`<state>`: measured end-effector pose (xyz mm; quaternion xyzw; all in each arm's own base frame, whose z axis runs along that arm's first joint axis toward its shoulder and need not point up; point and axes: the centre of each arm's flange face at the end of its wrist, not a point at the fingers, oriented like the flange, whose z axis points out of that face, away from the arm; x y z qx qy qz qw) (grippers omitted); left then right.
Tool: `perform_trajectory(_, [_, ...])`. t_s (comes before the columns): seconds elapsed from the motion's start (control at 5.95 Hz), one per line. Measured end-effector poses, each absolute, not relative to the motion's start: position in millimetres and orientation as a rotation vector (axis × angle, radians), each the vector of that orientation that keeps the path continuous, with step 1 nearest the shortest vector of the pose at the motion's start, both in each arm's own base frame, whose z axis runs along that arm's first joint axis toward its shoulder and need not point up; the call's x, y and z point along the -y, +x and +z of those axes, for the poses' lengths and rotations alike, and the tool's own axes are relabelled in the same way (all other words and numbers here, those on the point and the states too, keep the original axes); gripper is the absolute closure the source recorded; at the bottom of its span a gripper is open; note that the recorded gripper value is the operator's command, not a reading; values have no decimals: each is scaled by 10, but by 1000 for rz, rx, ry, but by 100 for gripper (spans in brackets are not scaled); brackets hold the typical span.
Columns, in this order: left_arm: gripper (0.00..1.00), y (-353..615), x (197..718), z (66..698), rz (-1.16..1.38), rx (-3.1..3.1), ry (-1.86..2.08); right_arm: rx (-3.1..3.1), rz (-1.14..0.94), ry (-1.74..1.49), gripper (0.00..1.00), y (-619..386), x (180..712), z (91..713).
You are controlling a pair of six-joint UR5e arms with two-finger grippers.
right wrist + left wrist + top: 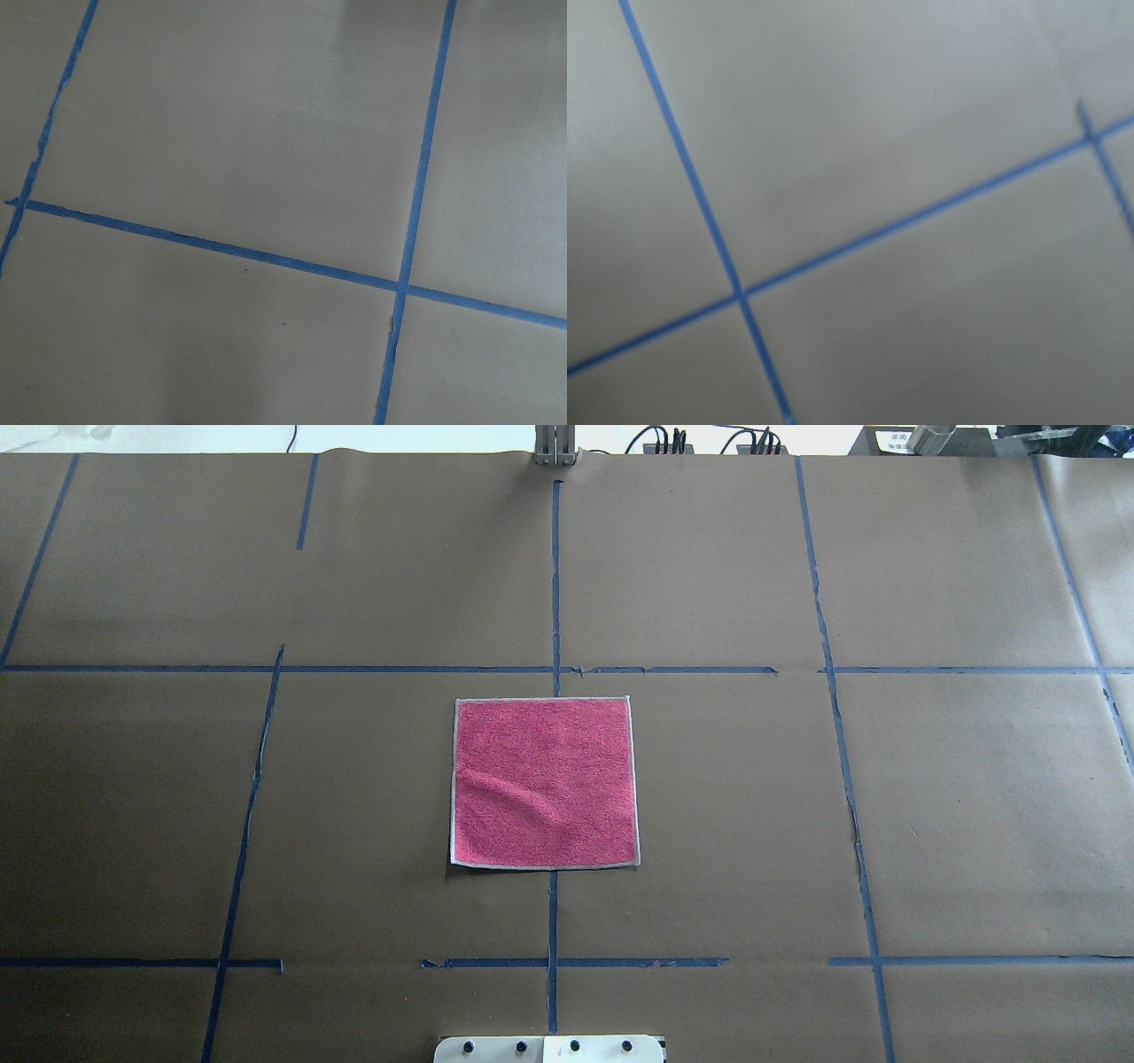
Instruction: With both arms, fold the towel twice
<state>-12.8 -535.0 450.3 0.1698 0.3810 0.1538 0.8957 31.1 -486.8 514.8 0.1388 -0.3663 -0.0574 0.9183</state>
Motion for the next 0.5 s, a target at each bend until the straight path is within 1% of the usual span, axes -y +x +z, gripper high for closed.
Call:
perform_trajectory(0.17, [0,-11,5368,4376,329,-802,391,759,-133,309,0,281,4875,5069])
perform_trajectory(0.5, [0,746,5322,4113,291,-875,372,847,-152,311,0,-82,4854,4823])
